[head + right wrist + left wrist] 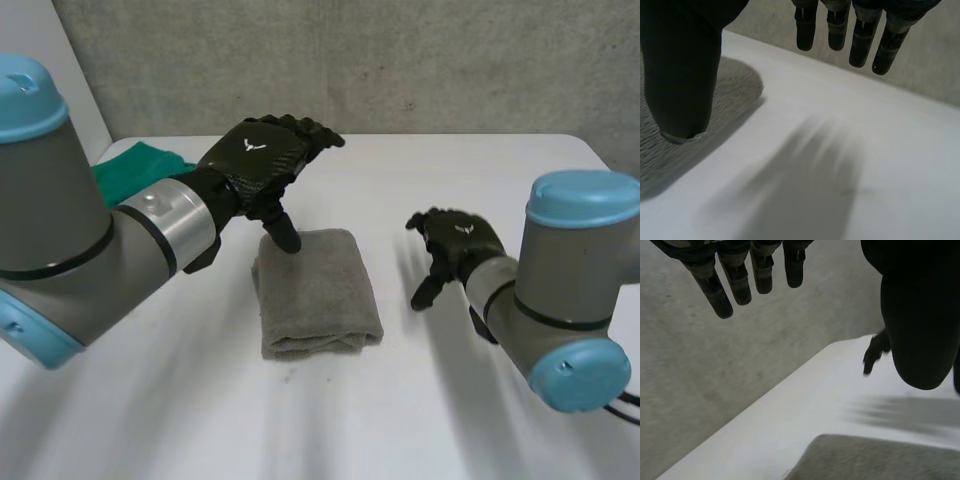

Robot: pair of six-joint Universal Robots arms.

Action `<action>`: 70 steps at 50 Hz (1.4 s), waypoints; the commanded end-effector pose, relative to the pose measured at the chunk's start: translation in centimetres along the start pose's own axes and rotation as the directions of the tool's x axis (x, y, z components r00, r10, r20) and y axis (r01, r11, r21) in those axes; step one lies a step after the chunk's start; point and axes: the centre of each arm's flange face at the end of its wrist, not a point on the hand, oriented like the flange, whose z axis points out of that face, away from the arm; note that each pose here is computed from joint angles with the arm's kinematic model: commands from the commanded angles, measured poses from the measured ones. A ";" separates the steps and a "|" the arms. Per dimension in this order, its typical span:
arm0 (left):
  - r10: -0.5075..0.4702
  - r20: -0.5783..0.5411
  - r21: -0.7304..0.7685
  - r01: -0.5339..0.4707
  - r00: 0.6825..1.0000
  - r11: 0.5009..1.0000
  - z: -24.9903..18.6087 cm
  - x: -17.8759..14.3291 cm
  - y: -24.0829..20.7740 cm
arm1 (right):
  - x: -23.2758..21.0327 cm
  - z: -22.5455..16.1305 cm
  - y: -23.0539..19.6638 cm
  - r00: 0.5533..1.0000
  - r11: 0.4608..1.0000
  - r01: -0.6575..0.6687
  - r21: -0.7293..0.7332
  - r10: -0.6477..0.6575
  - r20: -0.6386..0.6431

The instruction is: Fold the laundry.

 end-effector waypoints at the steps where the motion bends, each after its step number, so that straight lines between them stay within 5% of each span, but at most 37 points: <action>1: -0.072 -0.070 -0.050 0.069 0.995 0.996 -0.4 -0.3 0.4 | -0.8 -0.3 2.8 0.986 0.987 -0.126 -0.101 0.136 0.098; 40: -0.084 -0.064 -0.074 0.080 0.994 0.994 -0.2 -0.4 1.2 | -7.5 3.2 5.5 0.943 0.978 -0.166 -0.129 0.195 0.269; 57: -0.089 -0.063 -0.080 0.084 0.994 0.993 -0.3 -0.4 1.4 | -8.3 5.7 3.1 0.946 0.989 -0.147 -0.019 0.146 0.289; 61: -0.090 -0.061 -0.081 0.085 0.994 0.993 -0.3 -0.5 1.5 | -7.6 7.0 1.5 0.961 0.996 -0.074 0.058 0.056 0.270; 70: -0.084 -0.059 -0.073 0.080 0.995 0.994 -0.2 -0.6 1.3 | 2.6 13.6 -2.5 0.999 0.983 0.010 0.182 -0.017 0.036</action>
